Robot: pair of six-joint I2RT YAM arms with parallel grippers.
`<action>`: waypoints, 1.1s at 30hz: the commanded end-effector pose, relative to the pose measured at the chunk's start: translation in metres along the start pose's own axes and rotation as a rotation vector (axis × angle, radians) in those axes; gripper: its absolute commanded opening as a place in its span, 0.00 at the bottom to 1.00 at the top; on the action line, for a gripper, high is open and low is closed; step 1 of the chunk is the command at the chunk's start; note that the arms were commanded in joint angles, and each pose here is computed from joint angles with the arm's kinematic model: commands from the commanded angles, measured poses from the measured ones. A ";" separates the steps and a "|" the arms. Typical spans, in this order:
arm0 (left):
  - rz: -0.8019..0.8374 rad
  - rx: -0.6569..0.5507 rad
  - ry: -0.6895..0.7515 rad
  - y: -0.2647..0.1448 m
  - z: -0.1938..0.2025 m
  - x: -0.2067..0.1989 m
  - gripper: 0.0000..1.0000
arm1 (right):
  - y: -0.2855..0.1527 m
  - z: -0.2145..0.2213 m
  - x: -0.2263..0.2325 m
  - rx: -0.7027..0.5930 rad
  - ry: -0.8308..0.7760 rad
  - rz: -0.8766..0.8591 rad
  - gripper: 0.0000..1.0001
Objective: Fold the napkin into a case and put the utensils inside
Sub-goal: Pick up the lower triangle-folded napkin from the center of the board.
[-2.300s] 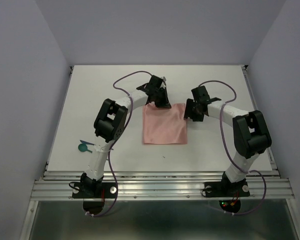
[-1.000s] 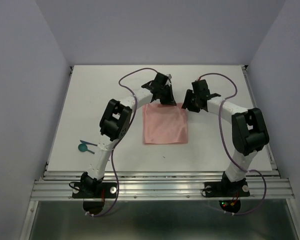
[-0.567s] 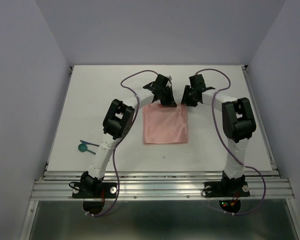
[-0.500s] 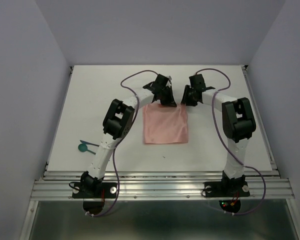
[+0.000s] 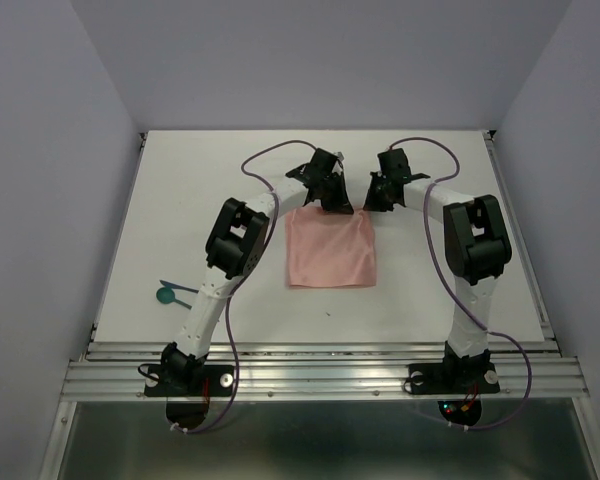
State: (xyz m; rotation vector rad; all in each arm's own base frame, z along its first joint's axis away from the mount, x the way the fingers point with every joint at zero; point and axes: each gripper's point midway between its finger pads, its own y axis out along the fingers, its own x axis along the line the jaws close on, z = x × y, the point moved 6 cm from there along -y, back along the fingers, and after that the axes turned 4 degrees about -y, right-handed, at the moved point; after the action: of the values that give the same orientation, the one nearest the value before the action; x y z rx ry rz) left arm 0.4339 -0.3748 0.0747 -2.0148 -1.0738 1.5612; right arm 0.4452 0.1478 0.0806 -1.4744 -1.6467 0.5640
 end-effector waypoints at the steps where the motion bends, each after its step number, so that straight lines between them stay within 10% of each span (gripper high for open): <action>1: -0.018 0.003 0.000 0.001 0.001 0.007 0.00 | -0.022 -0.023 0.013 -0.078 0.010 -0.067 0.01; 33: 0.024 -0.100 0.051 -0.046 -0.023 -0.014 0.00 | -0.015 -0.015 0.009 -0.050 0.008 -0.056 0.01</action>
State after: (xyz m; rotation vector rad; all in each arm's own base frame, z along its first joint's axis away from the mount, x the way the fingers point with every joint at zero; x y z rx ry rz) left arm 0.4363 -0.3604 0.0753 -2.0300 -1.1135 1.5441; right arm 0.4430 0.1515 0.0836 -1.4411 -1.6567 0.5422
